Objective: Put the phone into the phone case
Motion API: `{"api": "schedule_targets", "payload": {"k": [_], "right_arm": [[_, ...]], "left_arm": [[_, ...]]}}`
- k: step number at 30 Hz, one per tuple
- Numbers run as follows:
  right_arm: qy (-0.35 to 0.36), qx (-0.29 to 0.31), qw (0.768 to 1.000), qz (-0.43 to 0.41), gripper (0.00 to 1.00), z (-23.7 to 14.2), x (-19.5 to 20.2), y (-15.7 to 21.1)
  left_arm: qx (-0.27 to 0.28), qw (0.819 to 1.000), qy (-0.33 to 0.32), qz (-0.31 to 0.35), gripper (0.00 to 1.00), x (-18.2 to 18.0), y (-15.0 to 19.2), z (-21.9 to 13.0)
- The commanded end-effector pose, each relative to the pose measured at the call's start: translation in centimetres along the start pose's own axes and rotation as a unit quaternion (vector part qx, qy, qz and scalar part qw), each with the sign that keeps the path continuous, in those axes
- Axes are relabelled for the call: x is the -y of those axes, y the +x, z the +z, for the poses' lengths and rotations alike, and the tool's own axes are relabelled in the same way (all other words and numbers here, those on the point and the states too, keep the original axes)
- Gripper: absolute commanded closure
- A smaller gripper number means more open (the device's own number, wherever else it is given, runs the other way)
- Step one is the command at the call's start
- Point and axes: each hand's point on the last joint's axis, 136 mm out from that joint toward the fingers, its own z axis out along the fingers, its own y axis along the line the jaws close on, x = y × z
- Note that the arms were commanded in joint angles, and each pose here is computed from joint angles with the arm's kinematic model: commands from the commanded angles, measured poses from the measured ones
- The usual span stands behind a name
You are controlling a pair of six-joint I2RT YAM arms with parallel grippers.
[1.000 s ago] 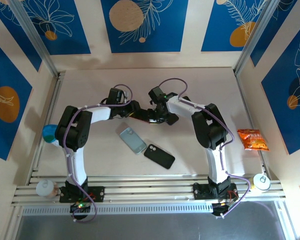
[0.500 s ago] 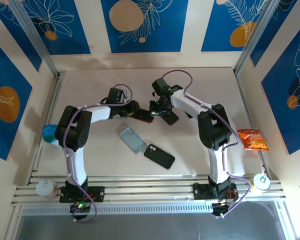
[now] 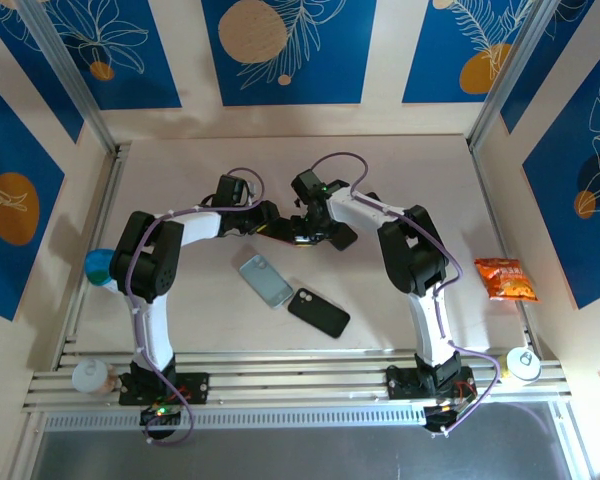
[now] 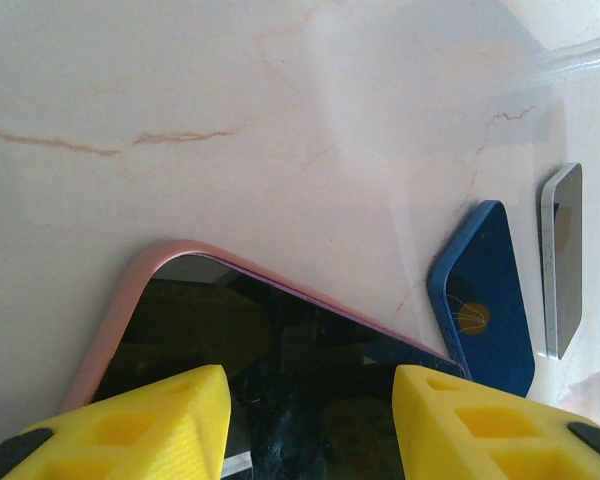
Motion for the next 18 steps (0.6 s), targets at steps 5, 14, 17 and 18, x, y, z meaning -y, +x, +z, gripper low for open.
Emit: {"api": "schedule_targets", "payload": {"k": [5,14,17,18], "right_arm": [[0.023,-0.023,0.999,-0.003,1.00,1.9,1.2,0.8],[0.091,-0.084,0.992,-0.028,1.00,5.3,3.8,4.8],[0.101,-0.113,0.988,-0.026,1.00,6.3,4.7,6.8],[0.103,-0.121,0.987,-0.023,1.00,6.5,5.0,7.4]], "left_arm": [[-0.021,0.996,-0.080,-0.027,0.51,-5.1,1.2,0.0],[-0.021,0.996,-0.081,-0.029,0.51,-5.5,1.6,0.2],[-0.021,0.996,-0.080,-0.033,0.51,-5.6,1.7,0.3],[-0.020,0.996,-0.079,-0.033,0.51,-5.6,1.7,0.3]]}}
